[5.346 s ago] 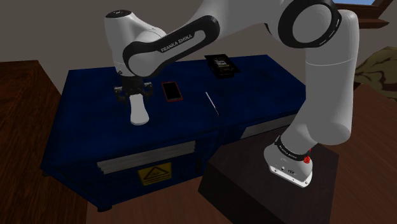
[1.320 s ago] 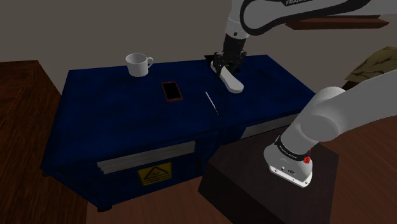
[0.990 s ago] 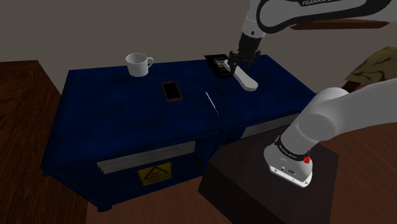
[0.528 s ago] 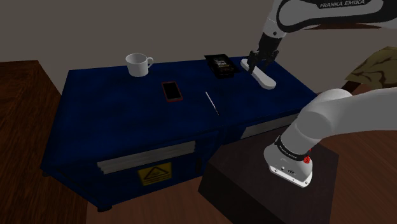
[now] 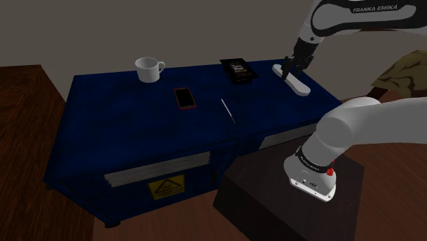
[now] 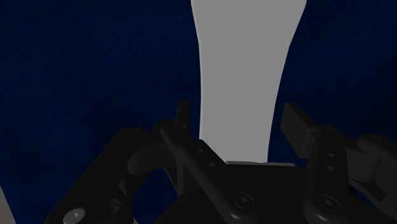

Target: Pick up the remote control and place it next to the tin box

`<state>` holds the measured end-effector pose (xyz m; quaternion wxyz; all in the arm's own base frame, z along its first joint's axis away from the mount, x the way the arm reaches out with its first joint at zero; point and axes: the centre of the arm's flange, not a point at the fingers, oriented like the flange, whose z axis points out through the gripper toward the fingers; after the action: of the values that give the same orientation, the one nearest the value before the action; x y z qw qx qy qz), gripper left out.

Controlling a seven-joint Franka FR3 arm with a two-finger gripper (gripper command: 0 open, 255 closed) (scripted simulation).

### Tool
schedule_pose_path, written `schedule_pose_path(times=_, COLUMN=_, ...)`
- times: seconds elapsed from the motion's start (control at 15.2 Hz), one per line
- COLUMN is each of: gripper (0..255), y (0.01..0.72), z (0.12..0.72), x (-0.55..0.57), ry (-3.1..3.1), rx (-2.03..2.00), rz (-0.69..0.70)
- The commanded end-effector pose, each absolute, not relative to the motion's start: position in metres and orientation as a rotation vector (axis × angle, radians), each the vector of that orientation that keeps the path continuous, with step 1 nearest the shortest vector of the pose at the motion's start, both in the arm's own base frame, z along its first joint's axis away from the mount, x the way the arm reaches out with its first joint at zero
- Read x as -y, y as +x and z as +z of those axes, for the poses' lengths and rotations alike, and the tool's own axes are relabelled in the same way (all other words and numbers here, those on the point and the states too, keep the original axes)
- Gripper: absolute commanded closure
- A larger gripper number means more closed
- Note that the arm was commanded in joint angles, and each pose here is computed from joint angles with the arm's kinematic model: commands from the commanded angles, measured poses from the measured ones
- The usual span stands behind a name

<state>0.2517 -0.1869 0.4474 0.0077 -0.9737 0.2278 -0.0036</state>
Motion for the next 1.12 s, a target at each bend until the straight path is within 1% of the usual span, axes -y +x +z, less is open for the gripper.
schedule_pose_path(times=0.0, gripper=255, y=0.249, z=0.437, x=0.188, ry=-3.045, rx=-0.711, rz=-0.012)
schedule_pose_path(times=1.06, gripper=255, y=0.249, z=0.353, x=0.188, ry=-3.045, rx=-0.711, rz=-0.012)
